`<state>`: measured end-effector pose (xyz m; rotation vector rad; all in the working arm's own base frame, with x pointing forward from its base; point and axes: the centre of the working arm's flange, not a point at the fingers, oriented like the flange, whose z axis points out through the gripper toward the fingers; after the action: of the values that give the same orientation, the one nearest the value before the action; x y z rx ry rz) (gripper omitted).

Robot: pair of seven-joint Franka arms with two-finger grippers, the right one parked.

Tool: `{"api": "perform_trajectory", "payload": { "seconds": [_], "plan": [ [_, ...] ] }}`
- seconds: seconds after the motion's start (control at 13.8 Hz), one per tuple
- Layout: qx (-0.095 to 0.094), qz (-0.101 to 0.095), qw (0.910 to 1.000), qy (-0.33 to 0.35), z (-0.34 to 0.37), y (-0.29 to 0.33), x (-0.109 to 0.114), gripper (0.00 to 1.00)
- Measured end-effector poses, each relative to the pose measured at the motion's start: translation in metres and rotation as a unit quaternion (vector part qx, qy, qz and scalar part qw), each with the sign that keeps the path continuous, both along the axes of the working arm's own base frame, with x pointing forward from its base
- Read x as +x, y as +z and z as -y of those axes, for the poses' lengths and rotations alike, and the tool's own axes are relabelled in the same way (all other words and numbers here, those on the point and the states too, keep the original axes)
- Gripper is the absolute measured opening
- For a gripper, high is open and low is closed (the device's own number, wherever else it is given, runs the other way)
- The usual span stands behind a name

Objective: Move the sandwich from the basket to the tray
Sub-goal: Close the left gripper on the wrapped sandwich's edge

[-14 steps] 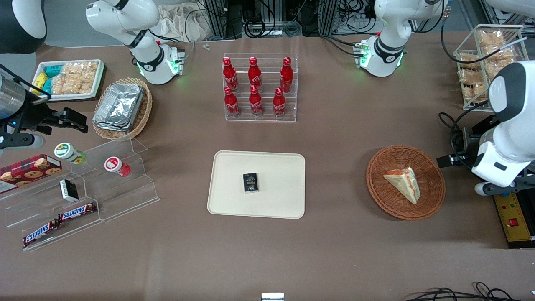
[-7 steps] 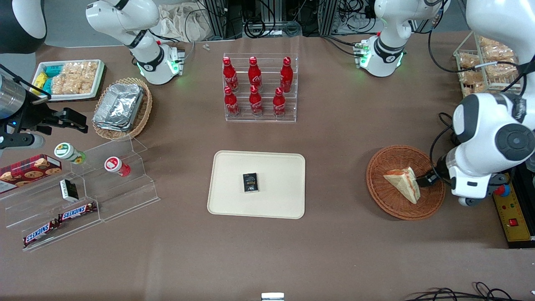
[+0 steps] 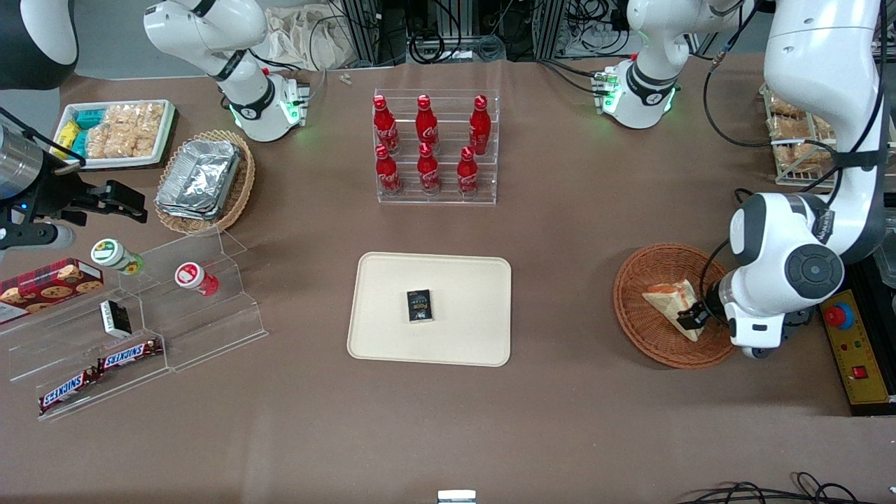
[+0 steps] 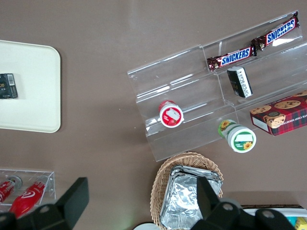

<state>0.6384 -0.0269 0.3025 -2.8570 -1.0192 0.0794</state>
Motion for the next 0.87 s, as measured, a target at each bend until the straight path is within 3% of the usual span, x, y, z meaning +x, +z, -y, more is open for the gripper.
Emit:
{"api": "perform_trajectory", "payload": {
  "seconds": [0.43,0.87],
  "plan": [
    [-0.016,0.01,0.9998,0.011,0.003,-0.016,-0.007,1.0],
    [-0.02,0.009,0.9997,0.012,0.003,-0.038,-0.02,1.0]
  ]
}}
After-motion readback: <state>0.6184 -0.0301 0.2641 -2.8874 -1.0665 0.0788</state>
